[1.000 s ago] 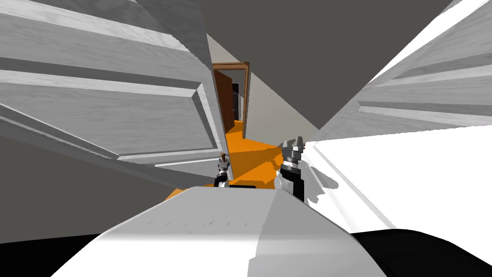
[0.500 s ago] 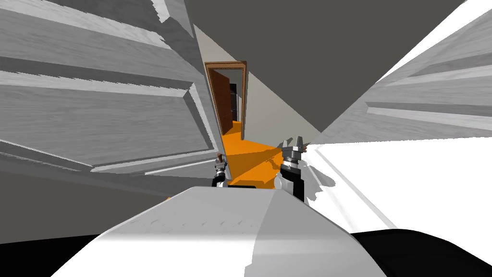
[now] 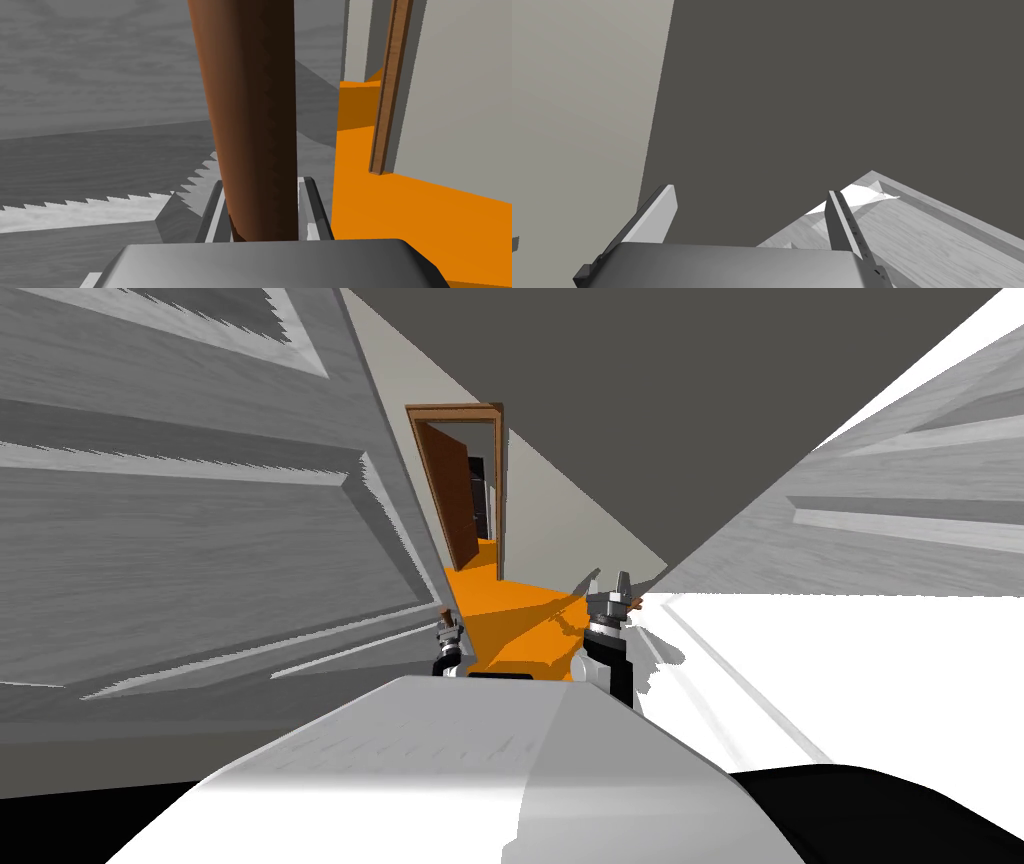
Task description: Push the door open
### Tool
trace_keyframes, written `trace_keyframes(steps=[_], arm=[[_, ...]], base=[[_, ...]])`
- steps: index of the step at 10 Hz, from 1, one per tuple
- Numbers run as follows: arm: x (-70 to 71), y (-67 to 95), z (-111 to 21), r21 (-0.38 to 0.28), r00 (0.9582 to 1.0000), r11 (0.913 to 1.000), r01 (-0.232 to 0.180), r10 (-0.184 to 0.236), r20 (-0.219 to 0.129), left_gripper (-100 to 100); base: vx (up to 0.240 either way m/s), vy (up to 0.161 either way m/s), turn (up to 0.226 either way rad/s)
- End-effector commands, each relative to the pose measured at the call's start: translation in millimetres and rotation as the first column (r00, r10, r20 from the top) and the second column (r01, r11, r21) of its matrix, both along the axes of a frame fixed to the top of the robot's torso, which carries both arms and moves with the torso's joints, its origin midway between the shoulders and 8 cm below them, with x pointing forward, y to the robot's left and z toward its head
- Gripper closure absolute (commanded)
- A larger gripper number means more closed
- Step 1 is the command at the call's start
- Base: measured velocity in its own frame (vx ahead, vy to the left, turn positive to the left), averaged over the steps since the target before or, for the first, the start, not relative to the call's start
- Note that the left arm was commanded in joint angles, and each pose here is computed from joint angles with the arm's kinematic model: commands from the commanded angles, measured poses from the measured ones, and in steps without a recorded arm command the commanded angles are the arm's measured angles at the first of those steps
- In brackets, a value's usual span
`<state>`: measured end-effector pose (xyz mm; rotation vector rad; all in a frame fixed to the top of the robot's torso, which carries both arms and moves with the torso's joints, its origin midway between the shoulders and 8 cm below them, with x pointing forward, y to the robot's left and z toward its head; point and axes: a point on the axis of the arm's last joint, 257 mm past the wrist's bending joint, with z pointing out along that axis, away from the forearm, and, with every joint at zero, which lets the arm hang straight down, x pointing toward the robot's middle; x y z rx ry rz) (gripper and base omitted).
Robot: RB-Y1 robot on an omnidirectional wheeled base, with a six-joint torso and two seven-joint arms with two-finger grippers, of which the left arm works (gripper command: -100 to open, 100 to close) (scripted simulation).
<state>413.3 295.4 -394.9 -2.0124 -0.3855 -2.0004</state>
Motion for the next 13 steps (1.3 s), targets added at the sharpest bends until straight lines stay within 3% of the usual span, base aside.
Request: trace_keyframes(steps=[1,4,5,6,9,13], arm=[[-8.7,25.3,2.5,0.012,0.9981,0.9980,-0.062,0.062,0.006,100],[-20.7,51.6,3.0,0.013,0.9916,0.9915,-0.129,0.129,0.007,100],[-20.7,51.6,3.0,0.013,0.9916,0.9915,-0.129,0.129,0.007,100],[-27.4,64.6,3.3,0.013,0.9864,0.9864,-0.164,0.164,0.008,100],[-38.2,83.6,3.8,0.013,0.9764,0.9763,-0.216,0.216,0.010,100],[-53.9,107.3,4.4,0.012,0.9588,0.9587,-0.284,0.284,0.011,100]], base=[[0.161,0.014,-0.078],[0.149,0.016,-0.081],[0.082,0.006,-0.008],[0.090,0.005,-0.077],[0.104,0.004,-0.061],[0.098,0.016,-0.054]])
